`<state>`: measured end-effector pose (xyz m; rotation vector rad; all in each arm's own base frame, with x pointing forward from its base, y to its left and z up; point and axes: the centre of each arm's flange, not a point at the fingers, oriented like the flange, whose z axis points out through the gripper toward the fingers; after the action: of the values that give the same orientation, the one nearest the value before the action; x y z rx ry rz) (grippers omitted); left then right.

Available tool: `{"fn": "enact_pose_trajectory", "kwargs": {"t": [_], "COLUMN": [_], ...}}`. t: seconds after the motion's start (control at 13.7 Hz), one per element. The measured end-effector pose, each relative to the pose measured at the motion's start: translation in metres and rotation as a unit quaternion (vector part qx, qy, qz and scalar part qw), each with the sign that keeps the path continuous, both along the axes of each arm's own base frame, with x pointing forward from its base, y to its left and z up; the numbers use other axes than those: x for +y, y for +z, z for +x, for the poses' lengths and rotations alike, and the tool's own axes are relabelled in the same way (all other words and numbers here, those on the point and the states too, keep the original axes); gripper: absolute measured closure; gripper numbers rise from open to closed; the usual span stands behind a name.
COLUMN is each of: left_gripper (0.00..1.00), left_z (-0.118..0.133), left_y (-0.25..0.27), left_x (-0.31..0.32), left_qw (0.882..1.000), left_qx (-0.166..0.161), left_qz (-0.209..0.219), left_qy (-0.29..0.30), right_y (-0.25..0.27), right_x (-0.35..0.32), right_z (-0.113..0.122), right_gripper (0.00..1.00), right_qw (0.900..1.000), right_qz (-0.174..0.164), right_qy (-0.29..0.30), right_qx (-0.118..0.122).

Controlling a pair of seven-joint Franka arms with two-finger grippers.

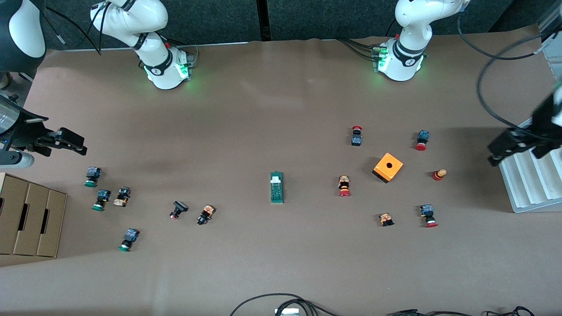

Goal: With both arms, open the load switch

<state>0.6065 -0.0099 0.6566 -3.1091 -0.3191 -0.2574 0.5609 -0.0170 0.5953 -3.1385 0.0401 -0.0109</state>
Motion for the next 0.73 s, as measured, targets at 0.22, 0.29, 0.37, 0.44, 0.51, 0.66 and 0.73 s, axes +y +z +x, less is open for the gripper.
{"fn": "enact_pose_trajectory", "kwargs": {"t": [0.22, 0.29, 0.37, 0.44, 0.51, 0.66, 0.73], "left_gripper": [0.00, 0.00, 0.00, 0.00, 0.00, 0.00, 0.00], "left_z": [0.000, -0.001, -0.002, -0.002, -0.001, 0.000, 0.001], "left_y": [-0.008, -0.009, -0.010, -0.011, -0.012, -0.014, -0.015], "left_x": [0.060, 0.073, 0.078, 0.074, 0.066, 0.049, 0.044], "left_qw": [1.000, 1.000, 1.000, 0.999, 0.999, 0.998, 0.997], "left_qx": [0.008, 0.010, 0.013, 0.017, 0.019, 0.022, 0.023], "left_qz": [-0.018, -0.018, -0.015, -0.012, -0.011, -0.009, -0.007], "left_qy": [-0.011, -0.018, -0.024, -0.029, -0.036, -0.060, -0.072], "right_y": [0.000, 0.000, 0.000, 0.000, 0.000, 0.000, 0.000], "right_x": [0.000, 0.000, 0.000, 0.000, 0.000, 0.001, 0.002], "right_z": [0.000, 0.000, 0.000, 0.000, 0.000, 0.000, 0.000], "right_gripper": [0.00, 0.00, 0.00, 0.00, 0.00, 0.00, 0.00], "right_qw": [1.000, 1.000, 1.000, 1.000, 1.000, 1.000, 1.000], "right_qz": [0.000, 0.000, 0.000, 0.000, 0.000, 0.000, 0.000], "right_qy": [0.000, 0.000, 0.000, 0.000, 0.000, 0.001, 0.002], "right_qx": [0.000, 0.000, 0.000, 0.000, 0.000, 0.000, 0.000]}}
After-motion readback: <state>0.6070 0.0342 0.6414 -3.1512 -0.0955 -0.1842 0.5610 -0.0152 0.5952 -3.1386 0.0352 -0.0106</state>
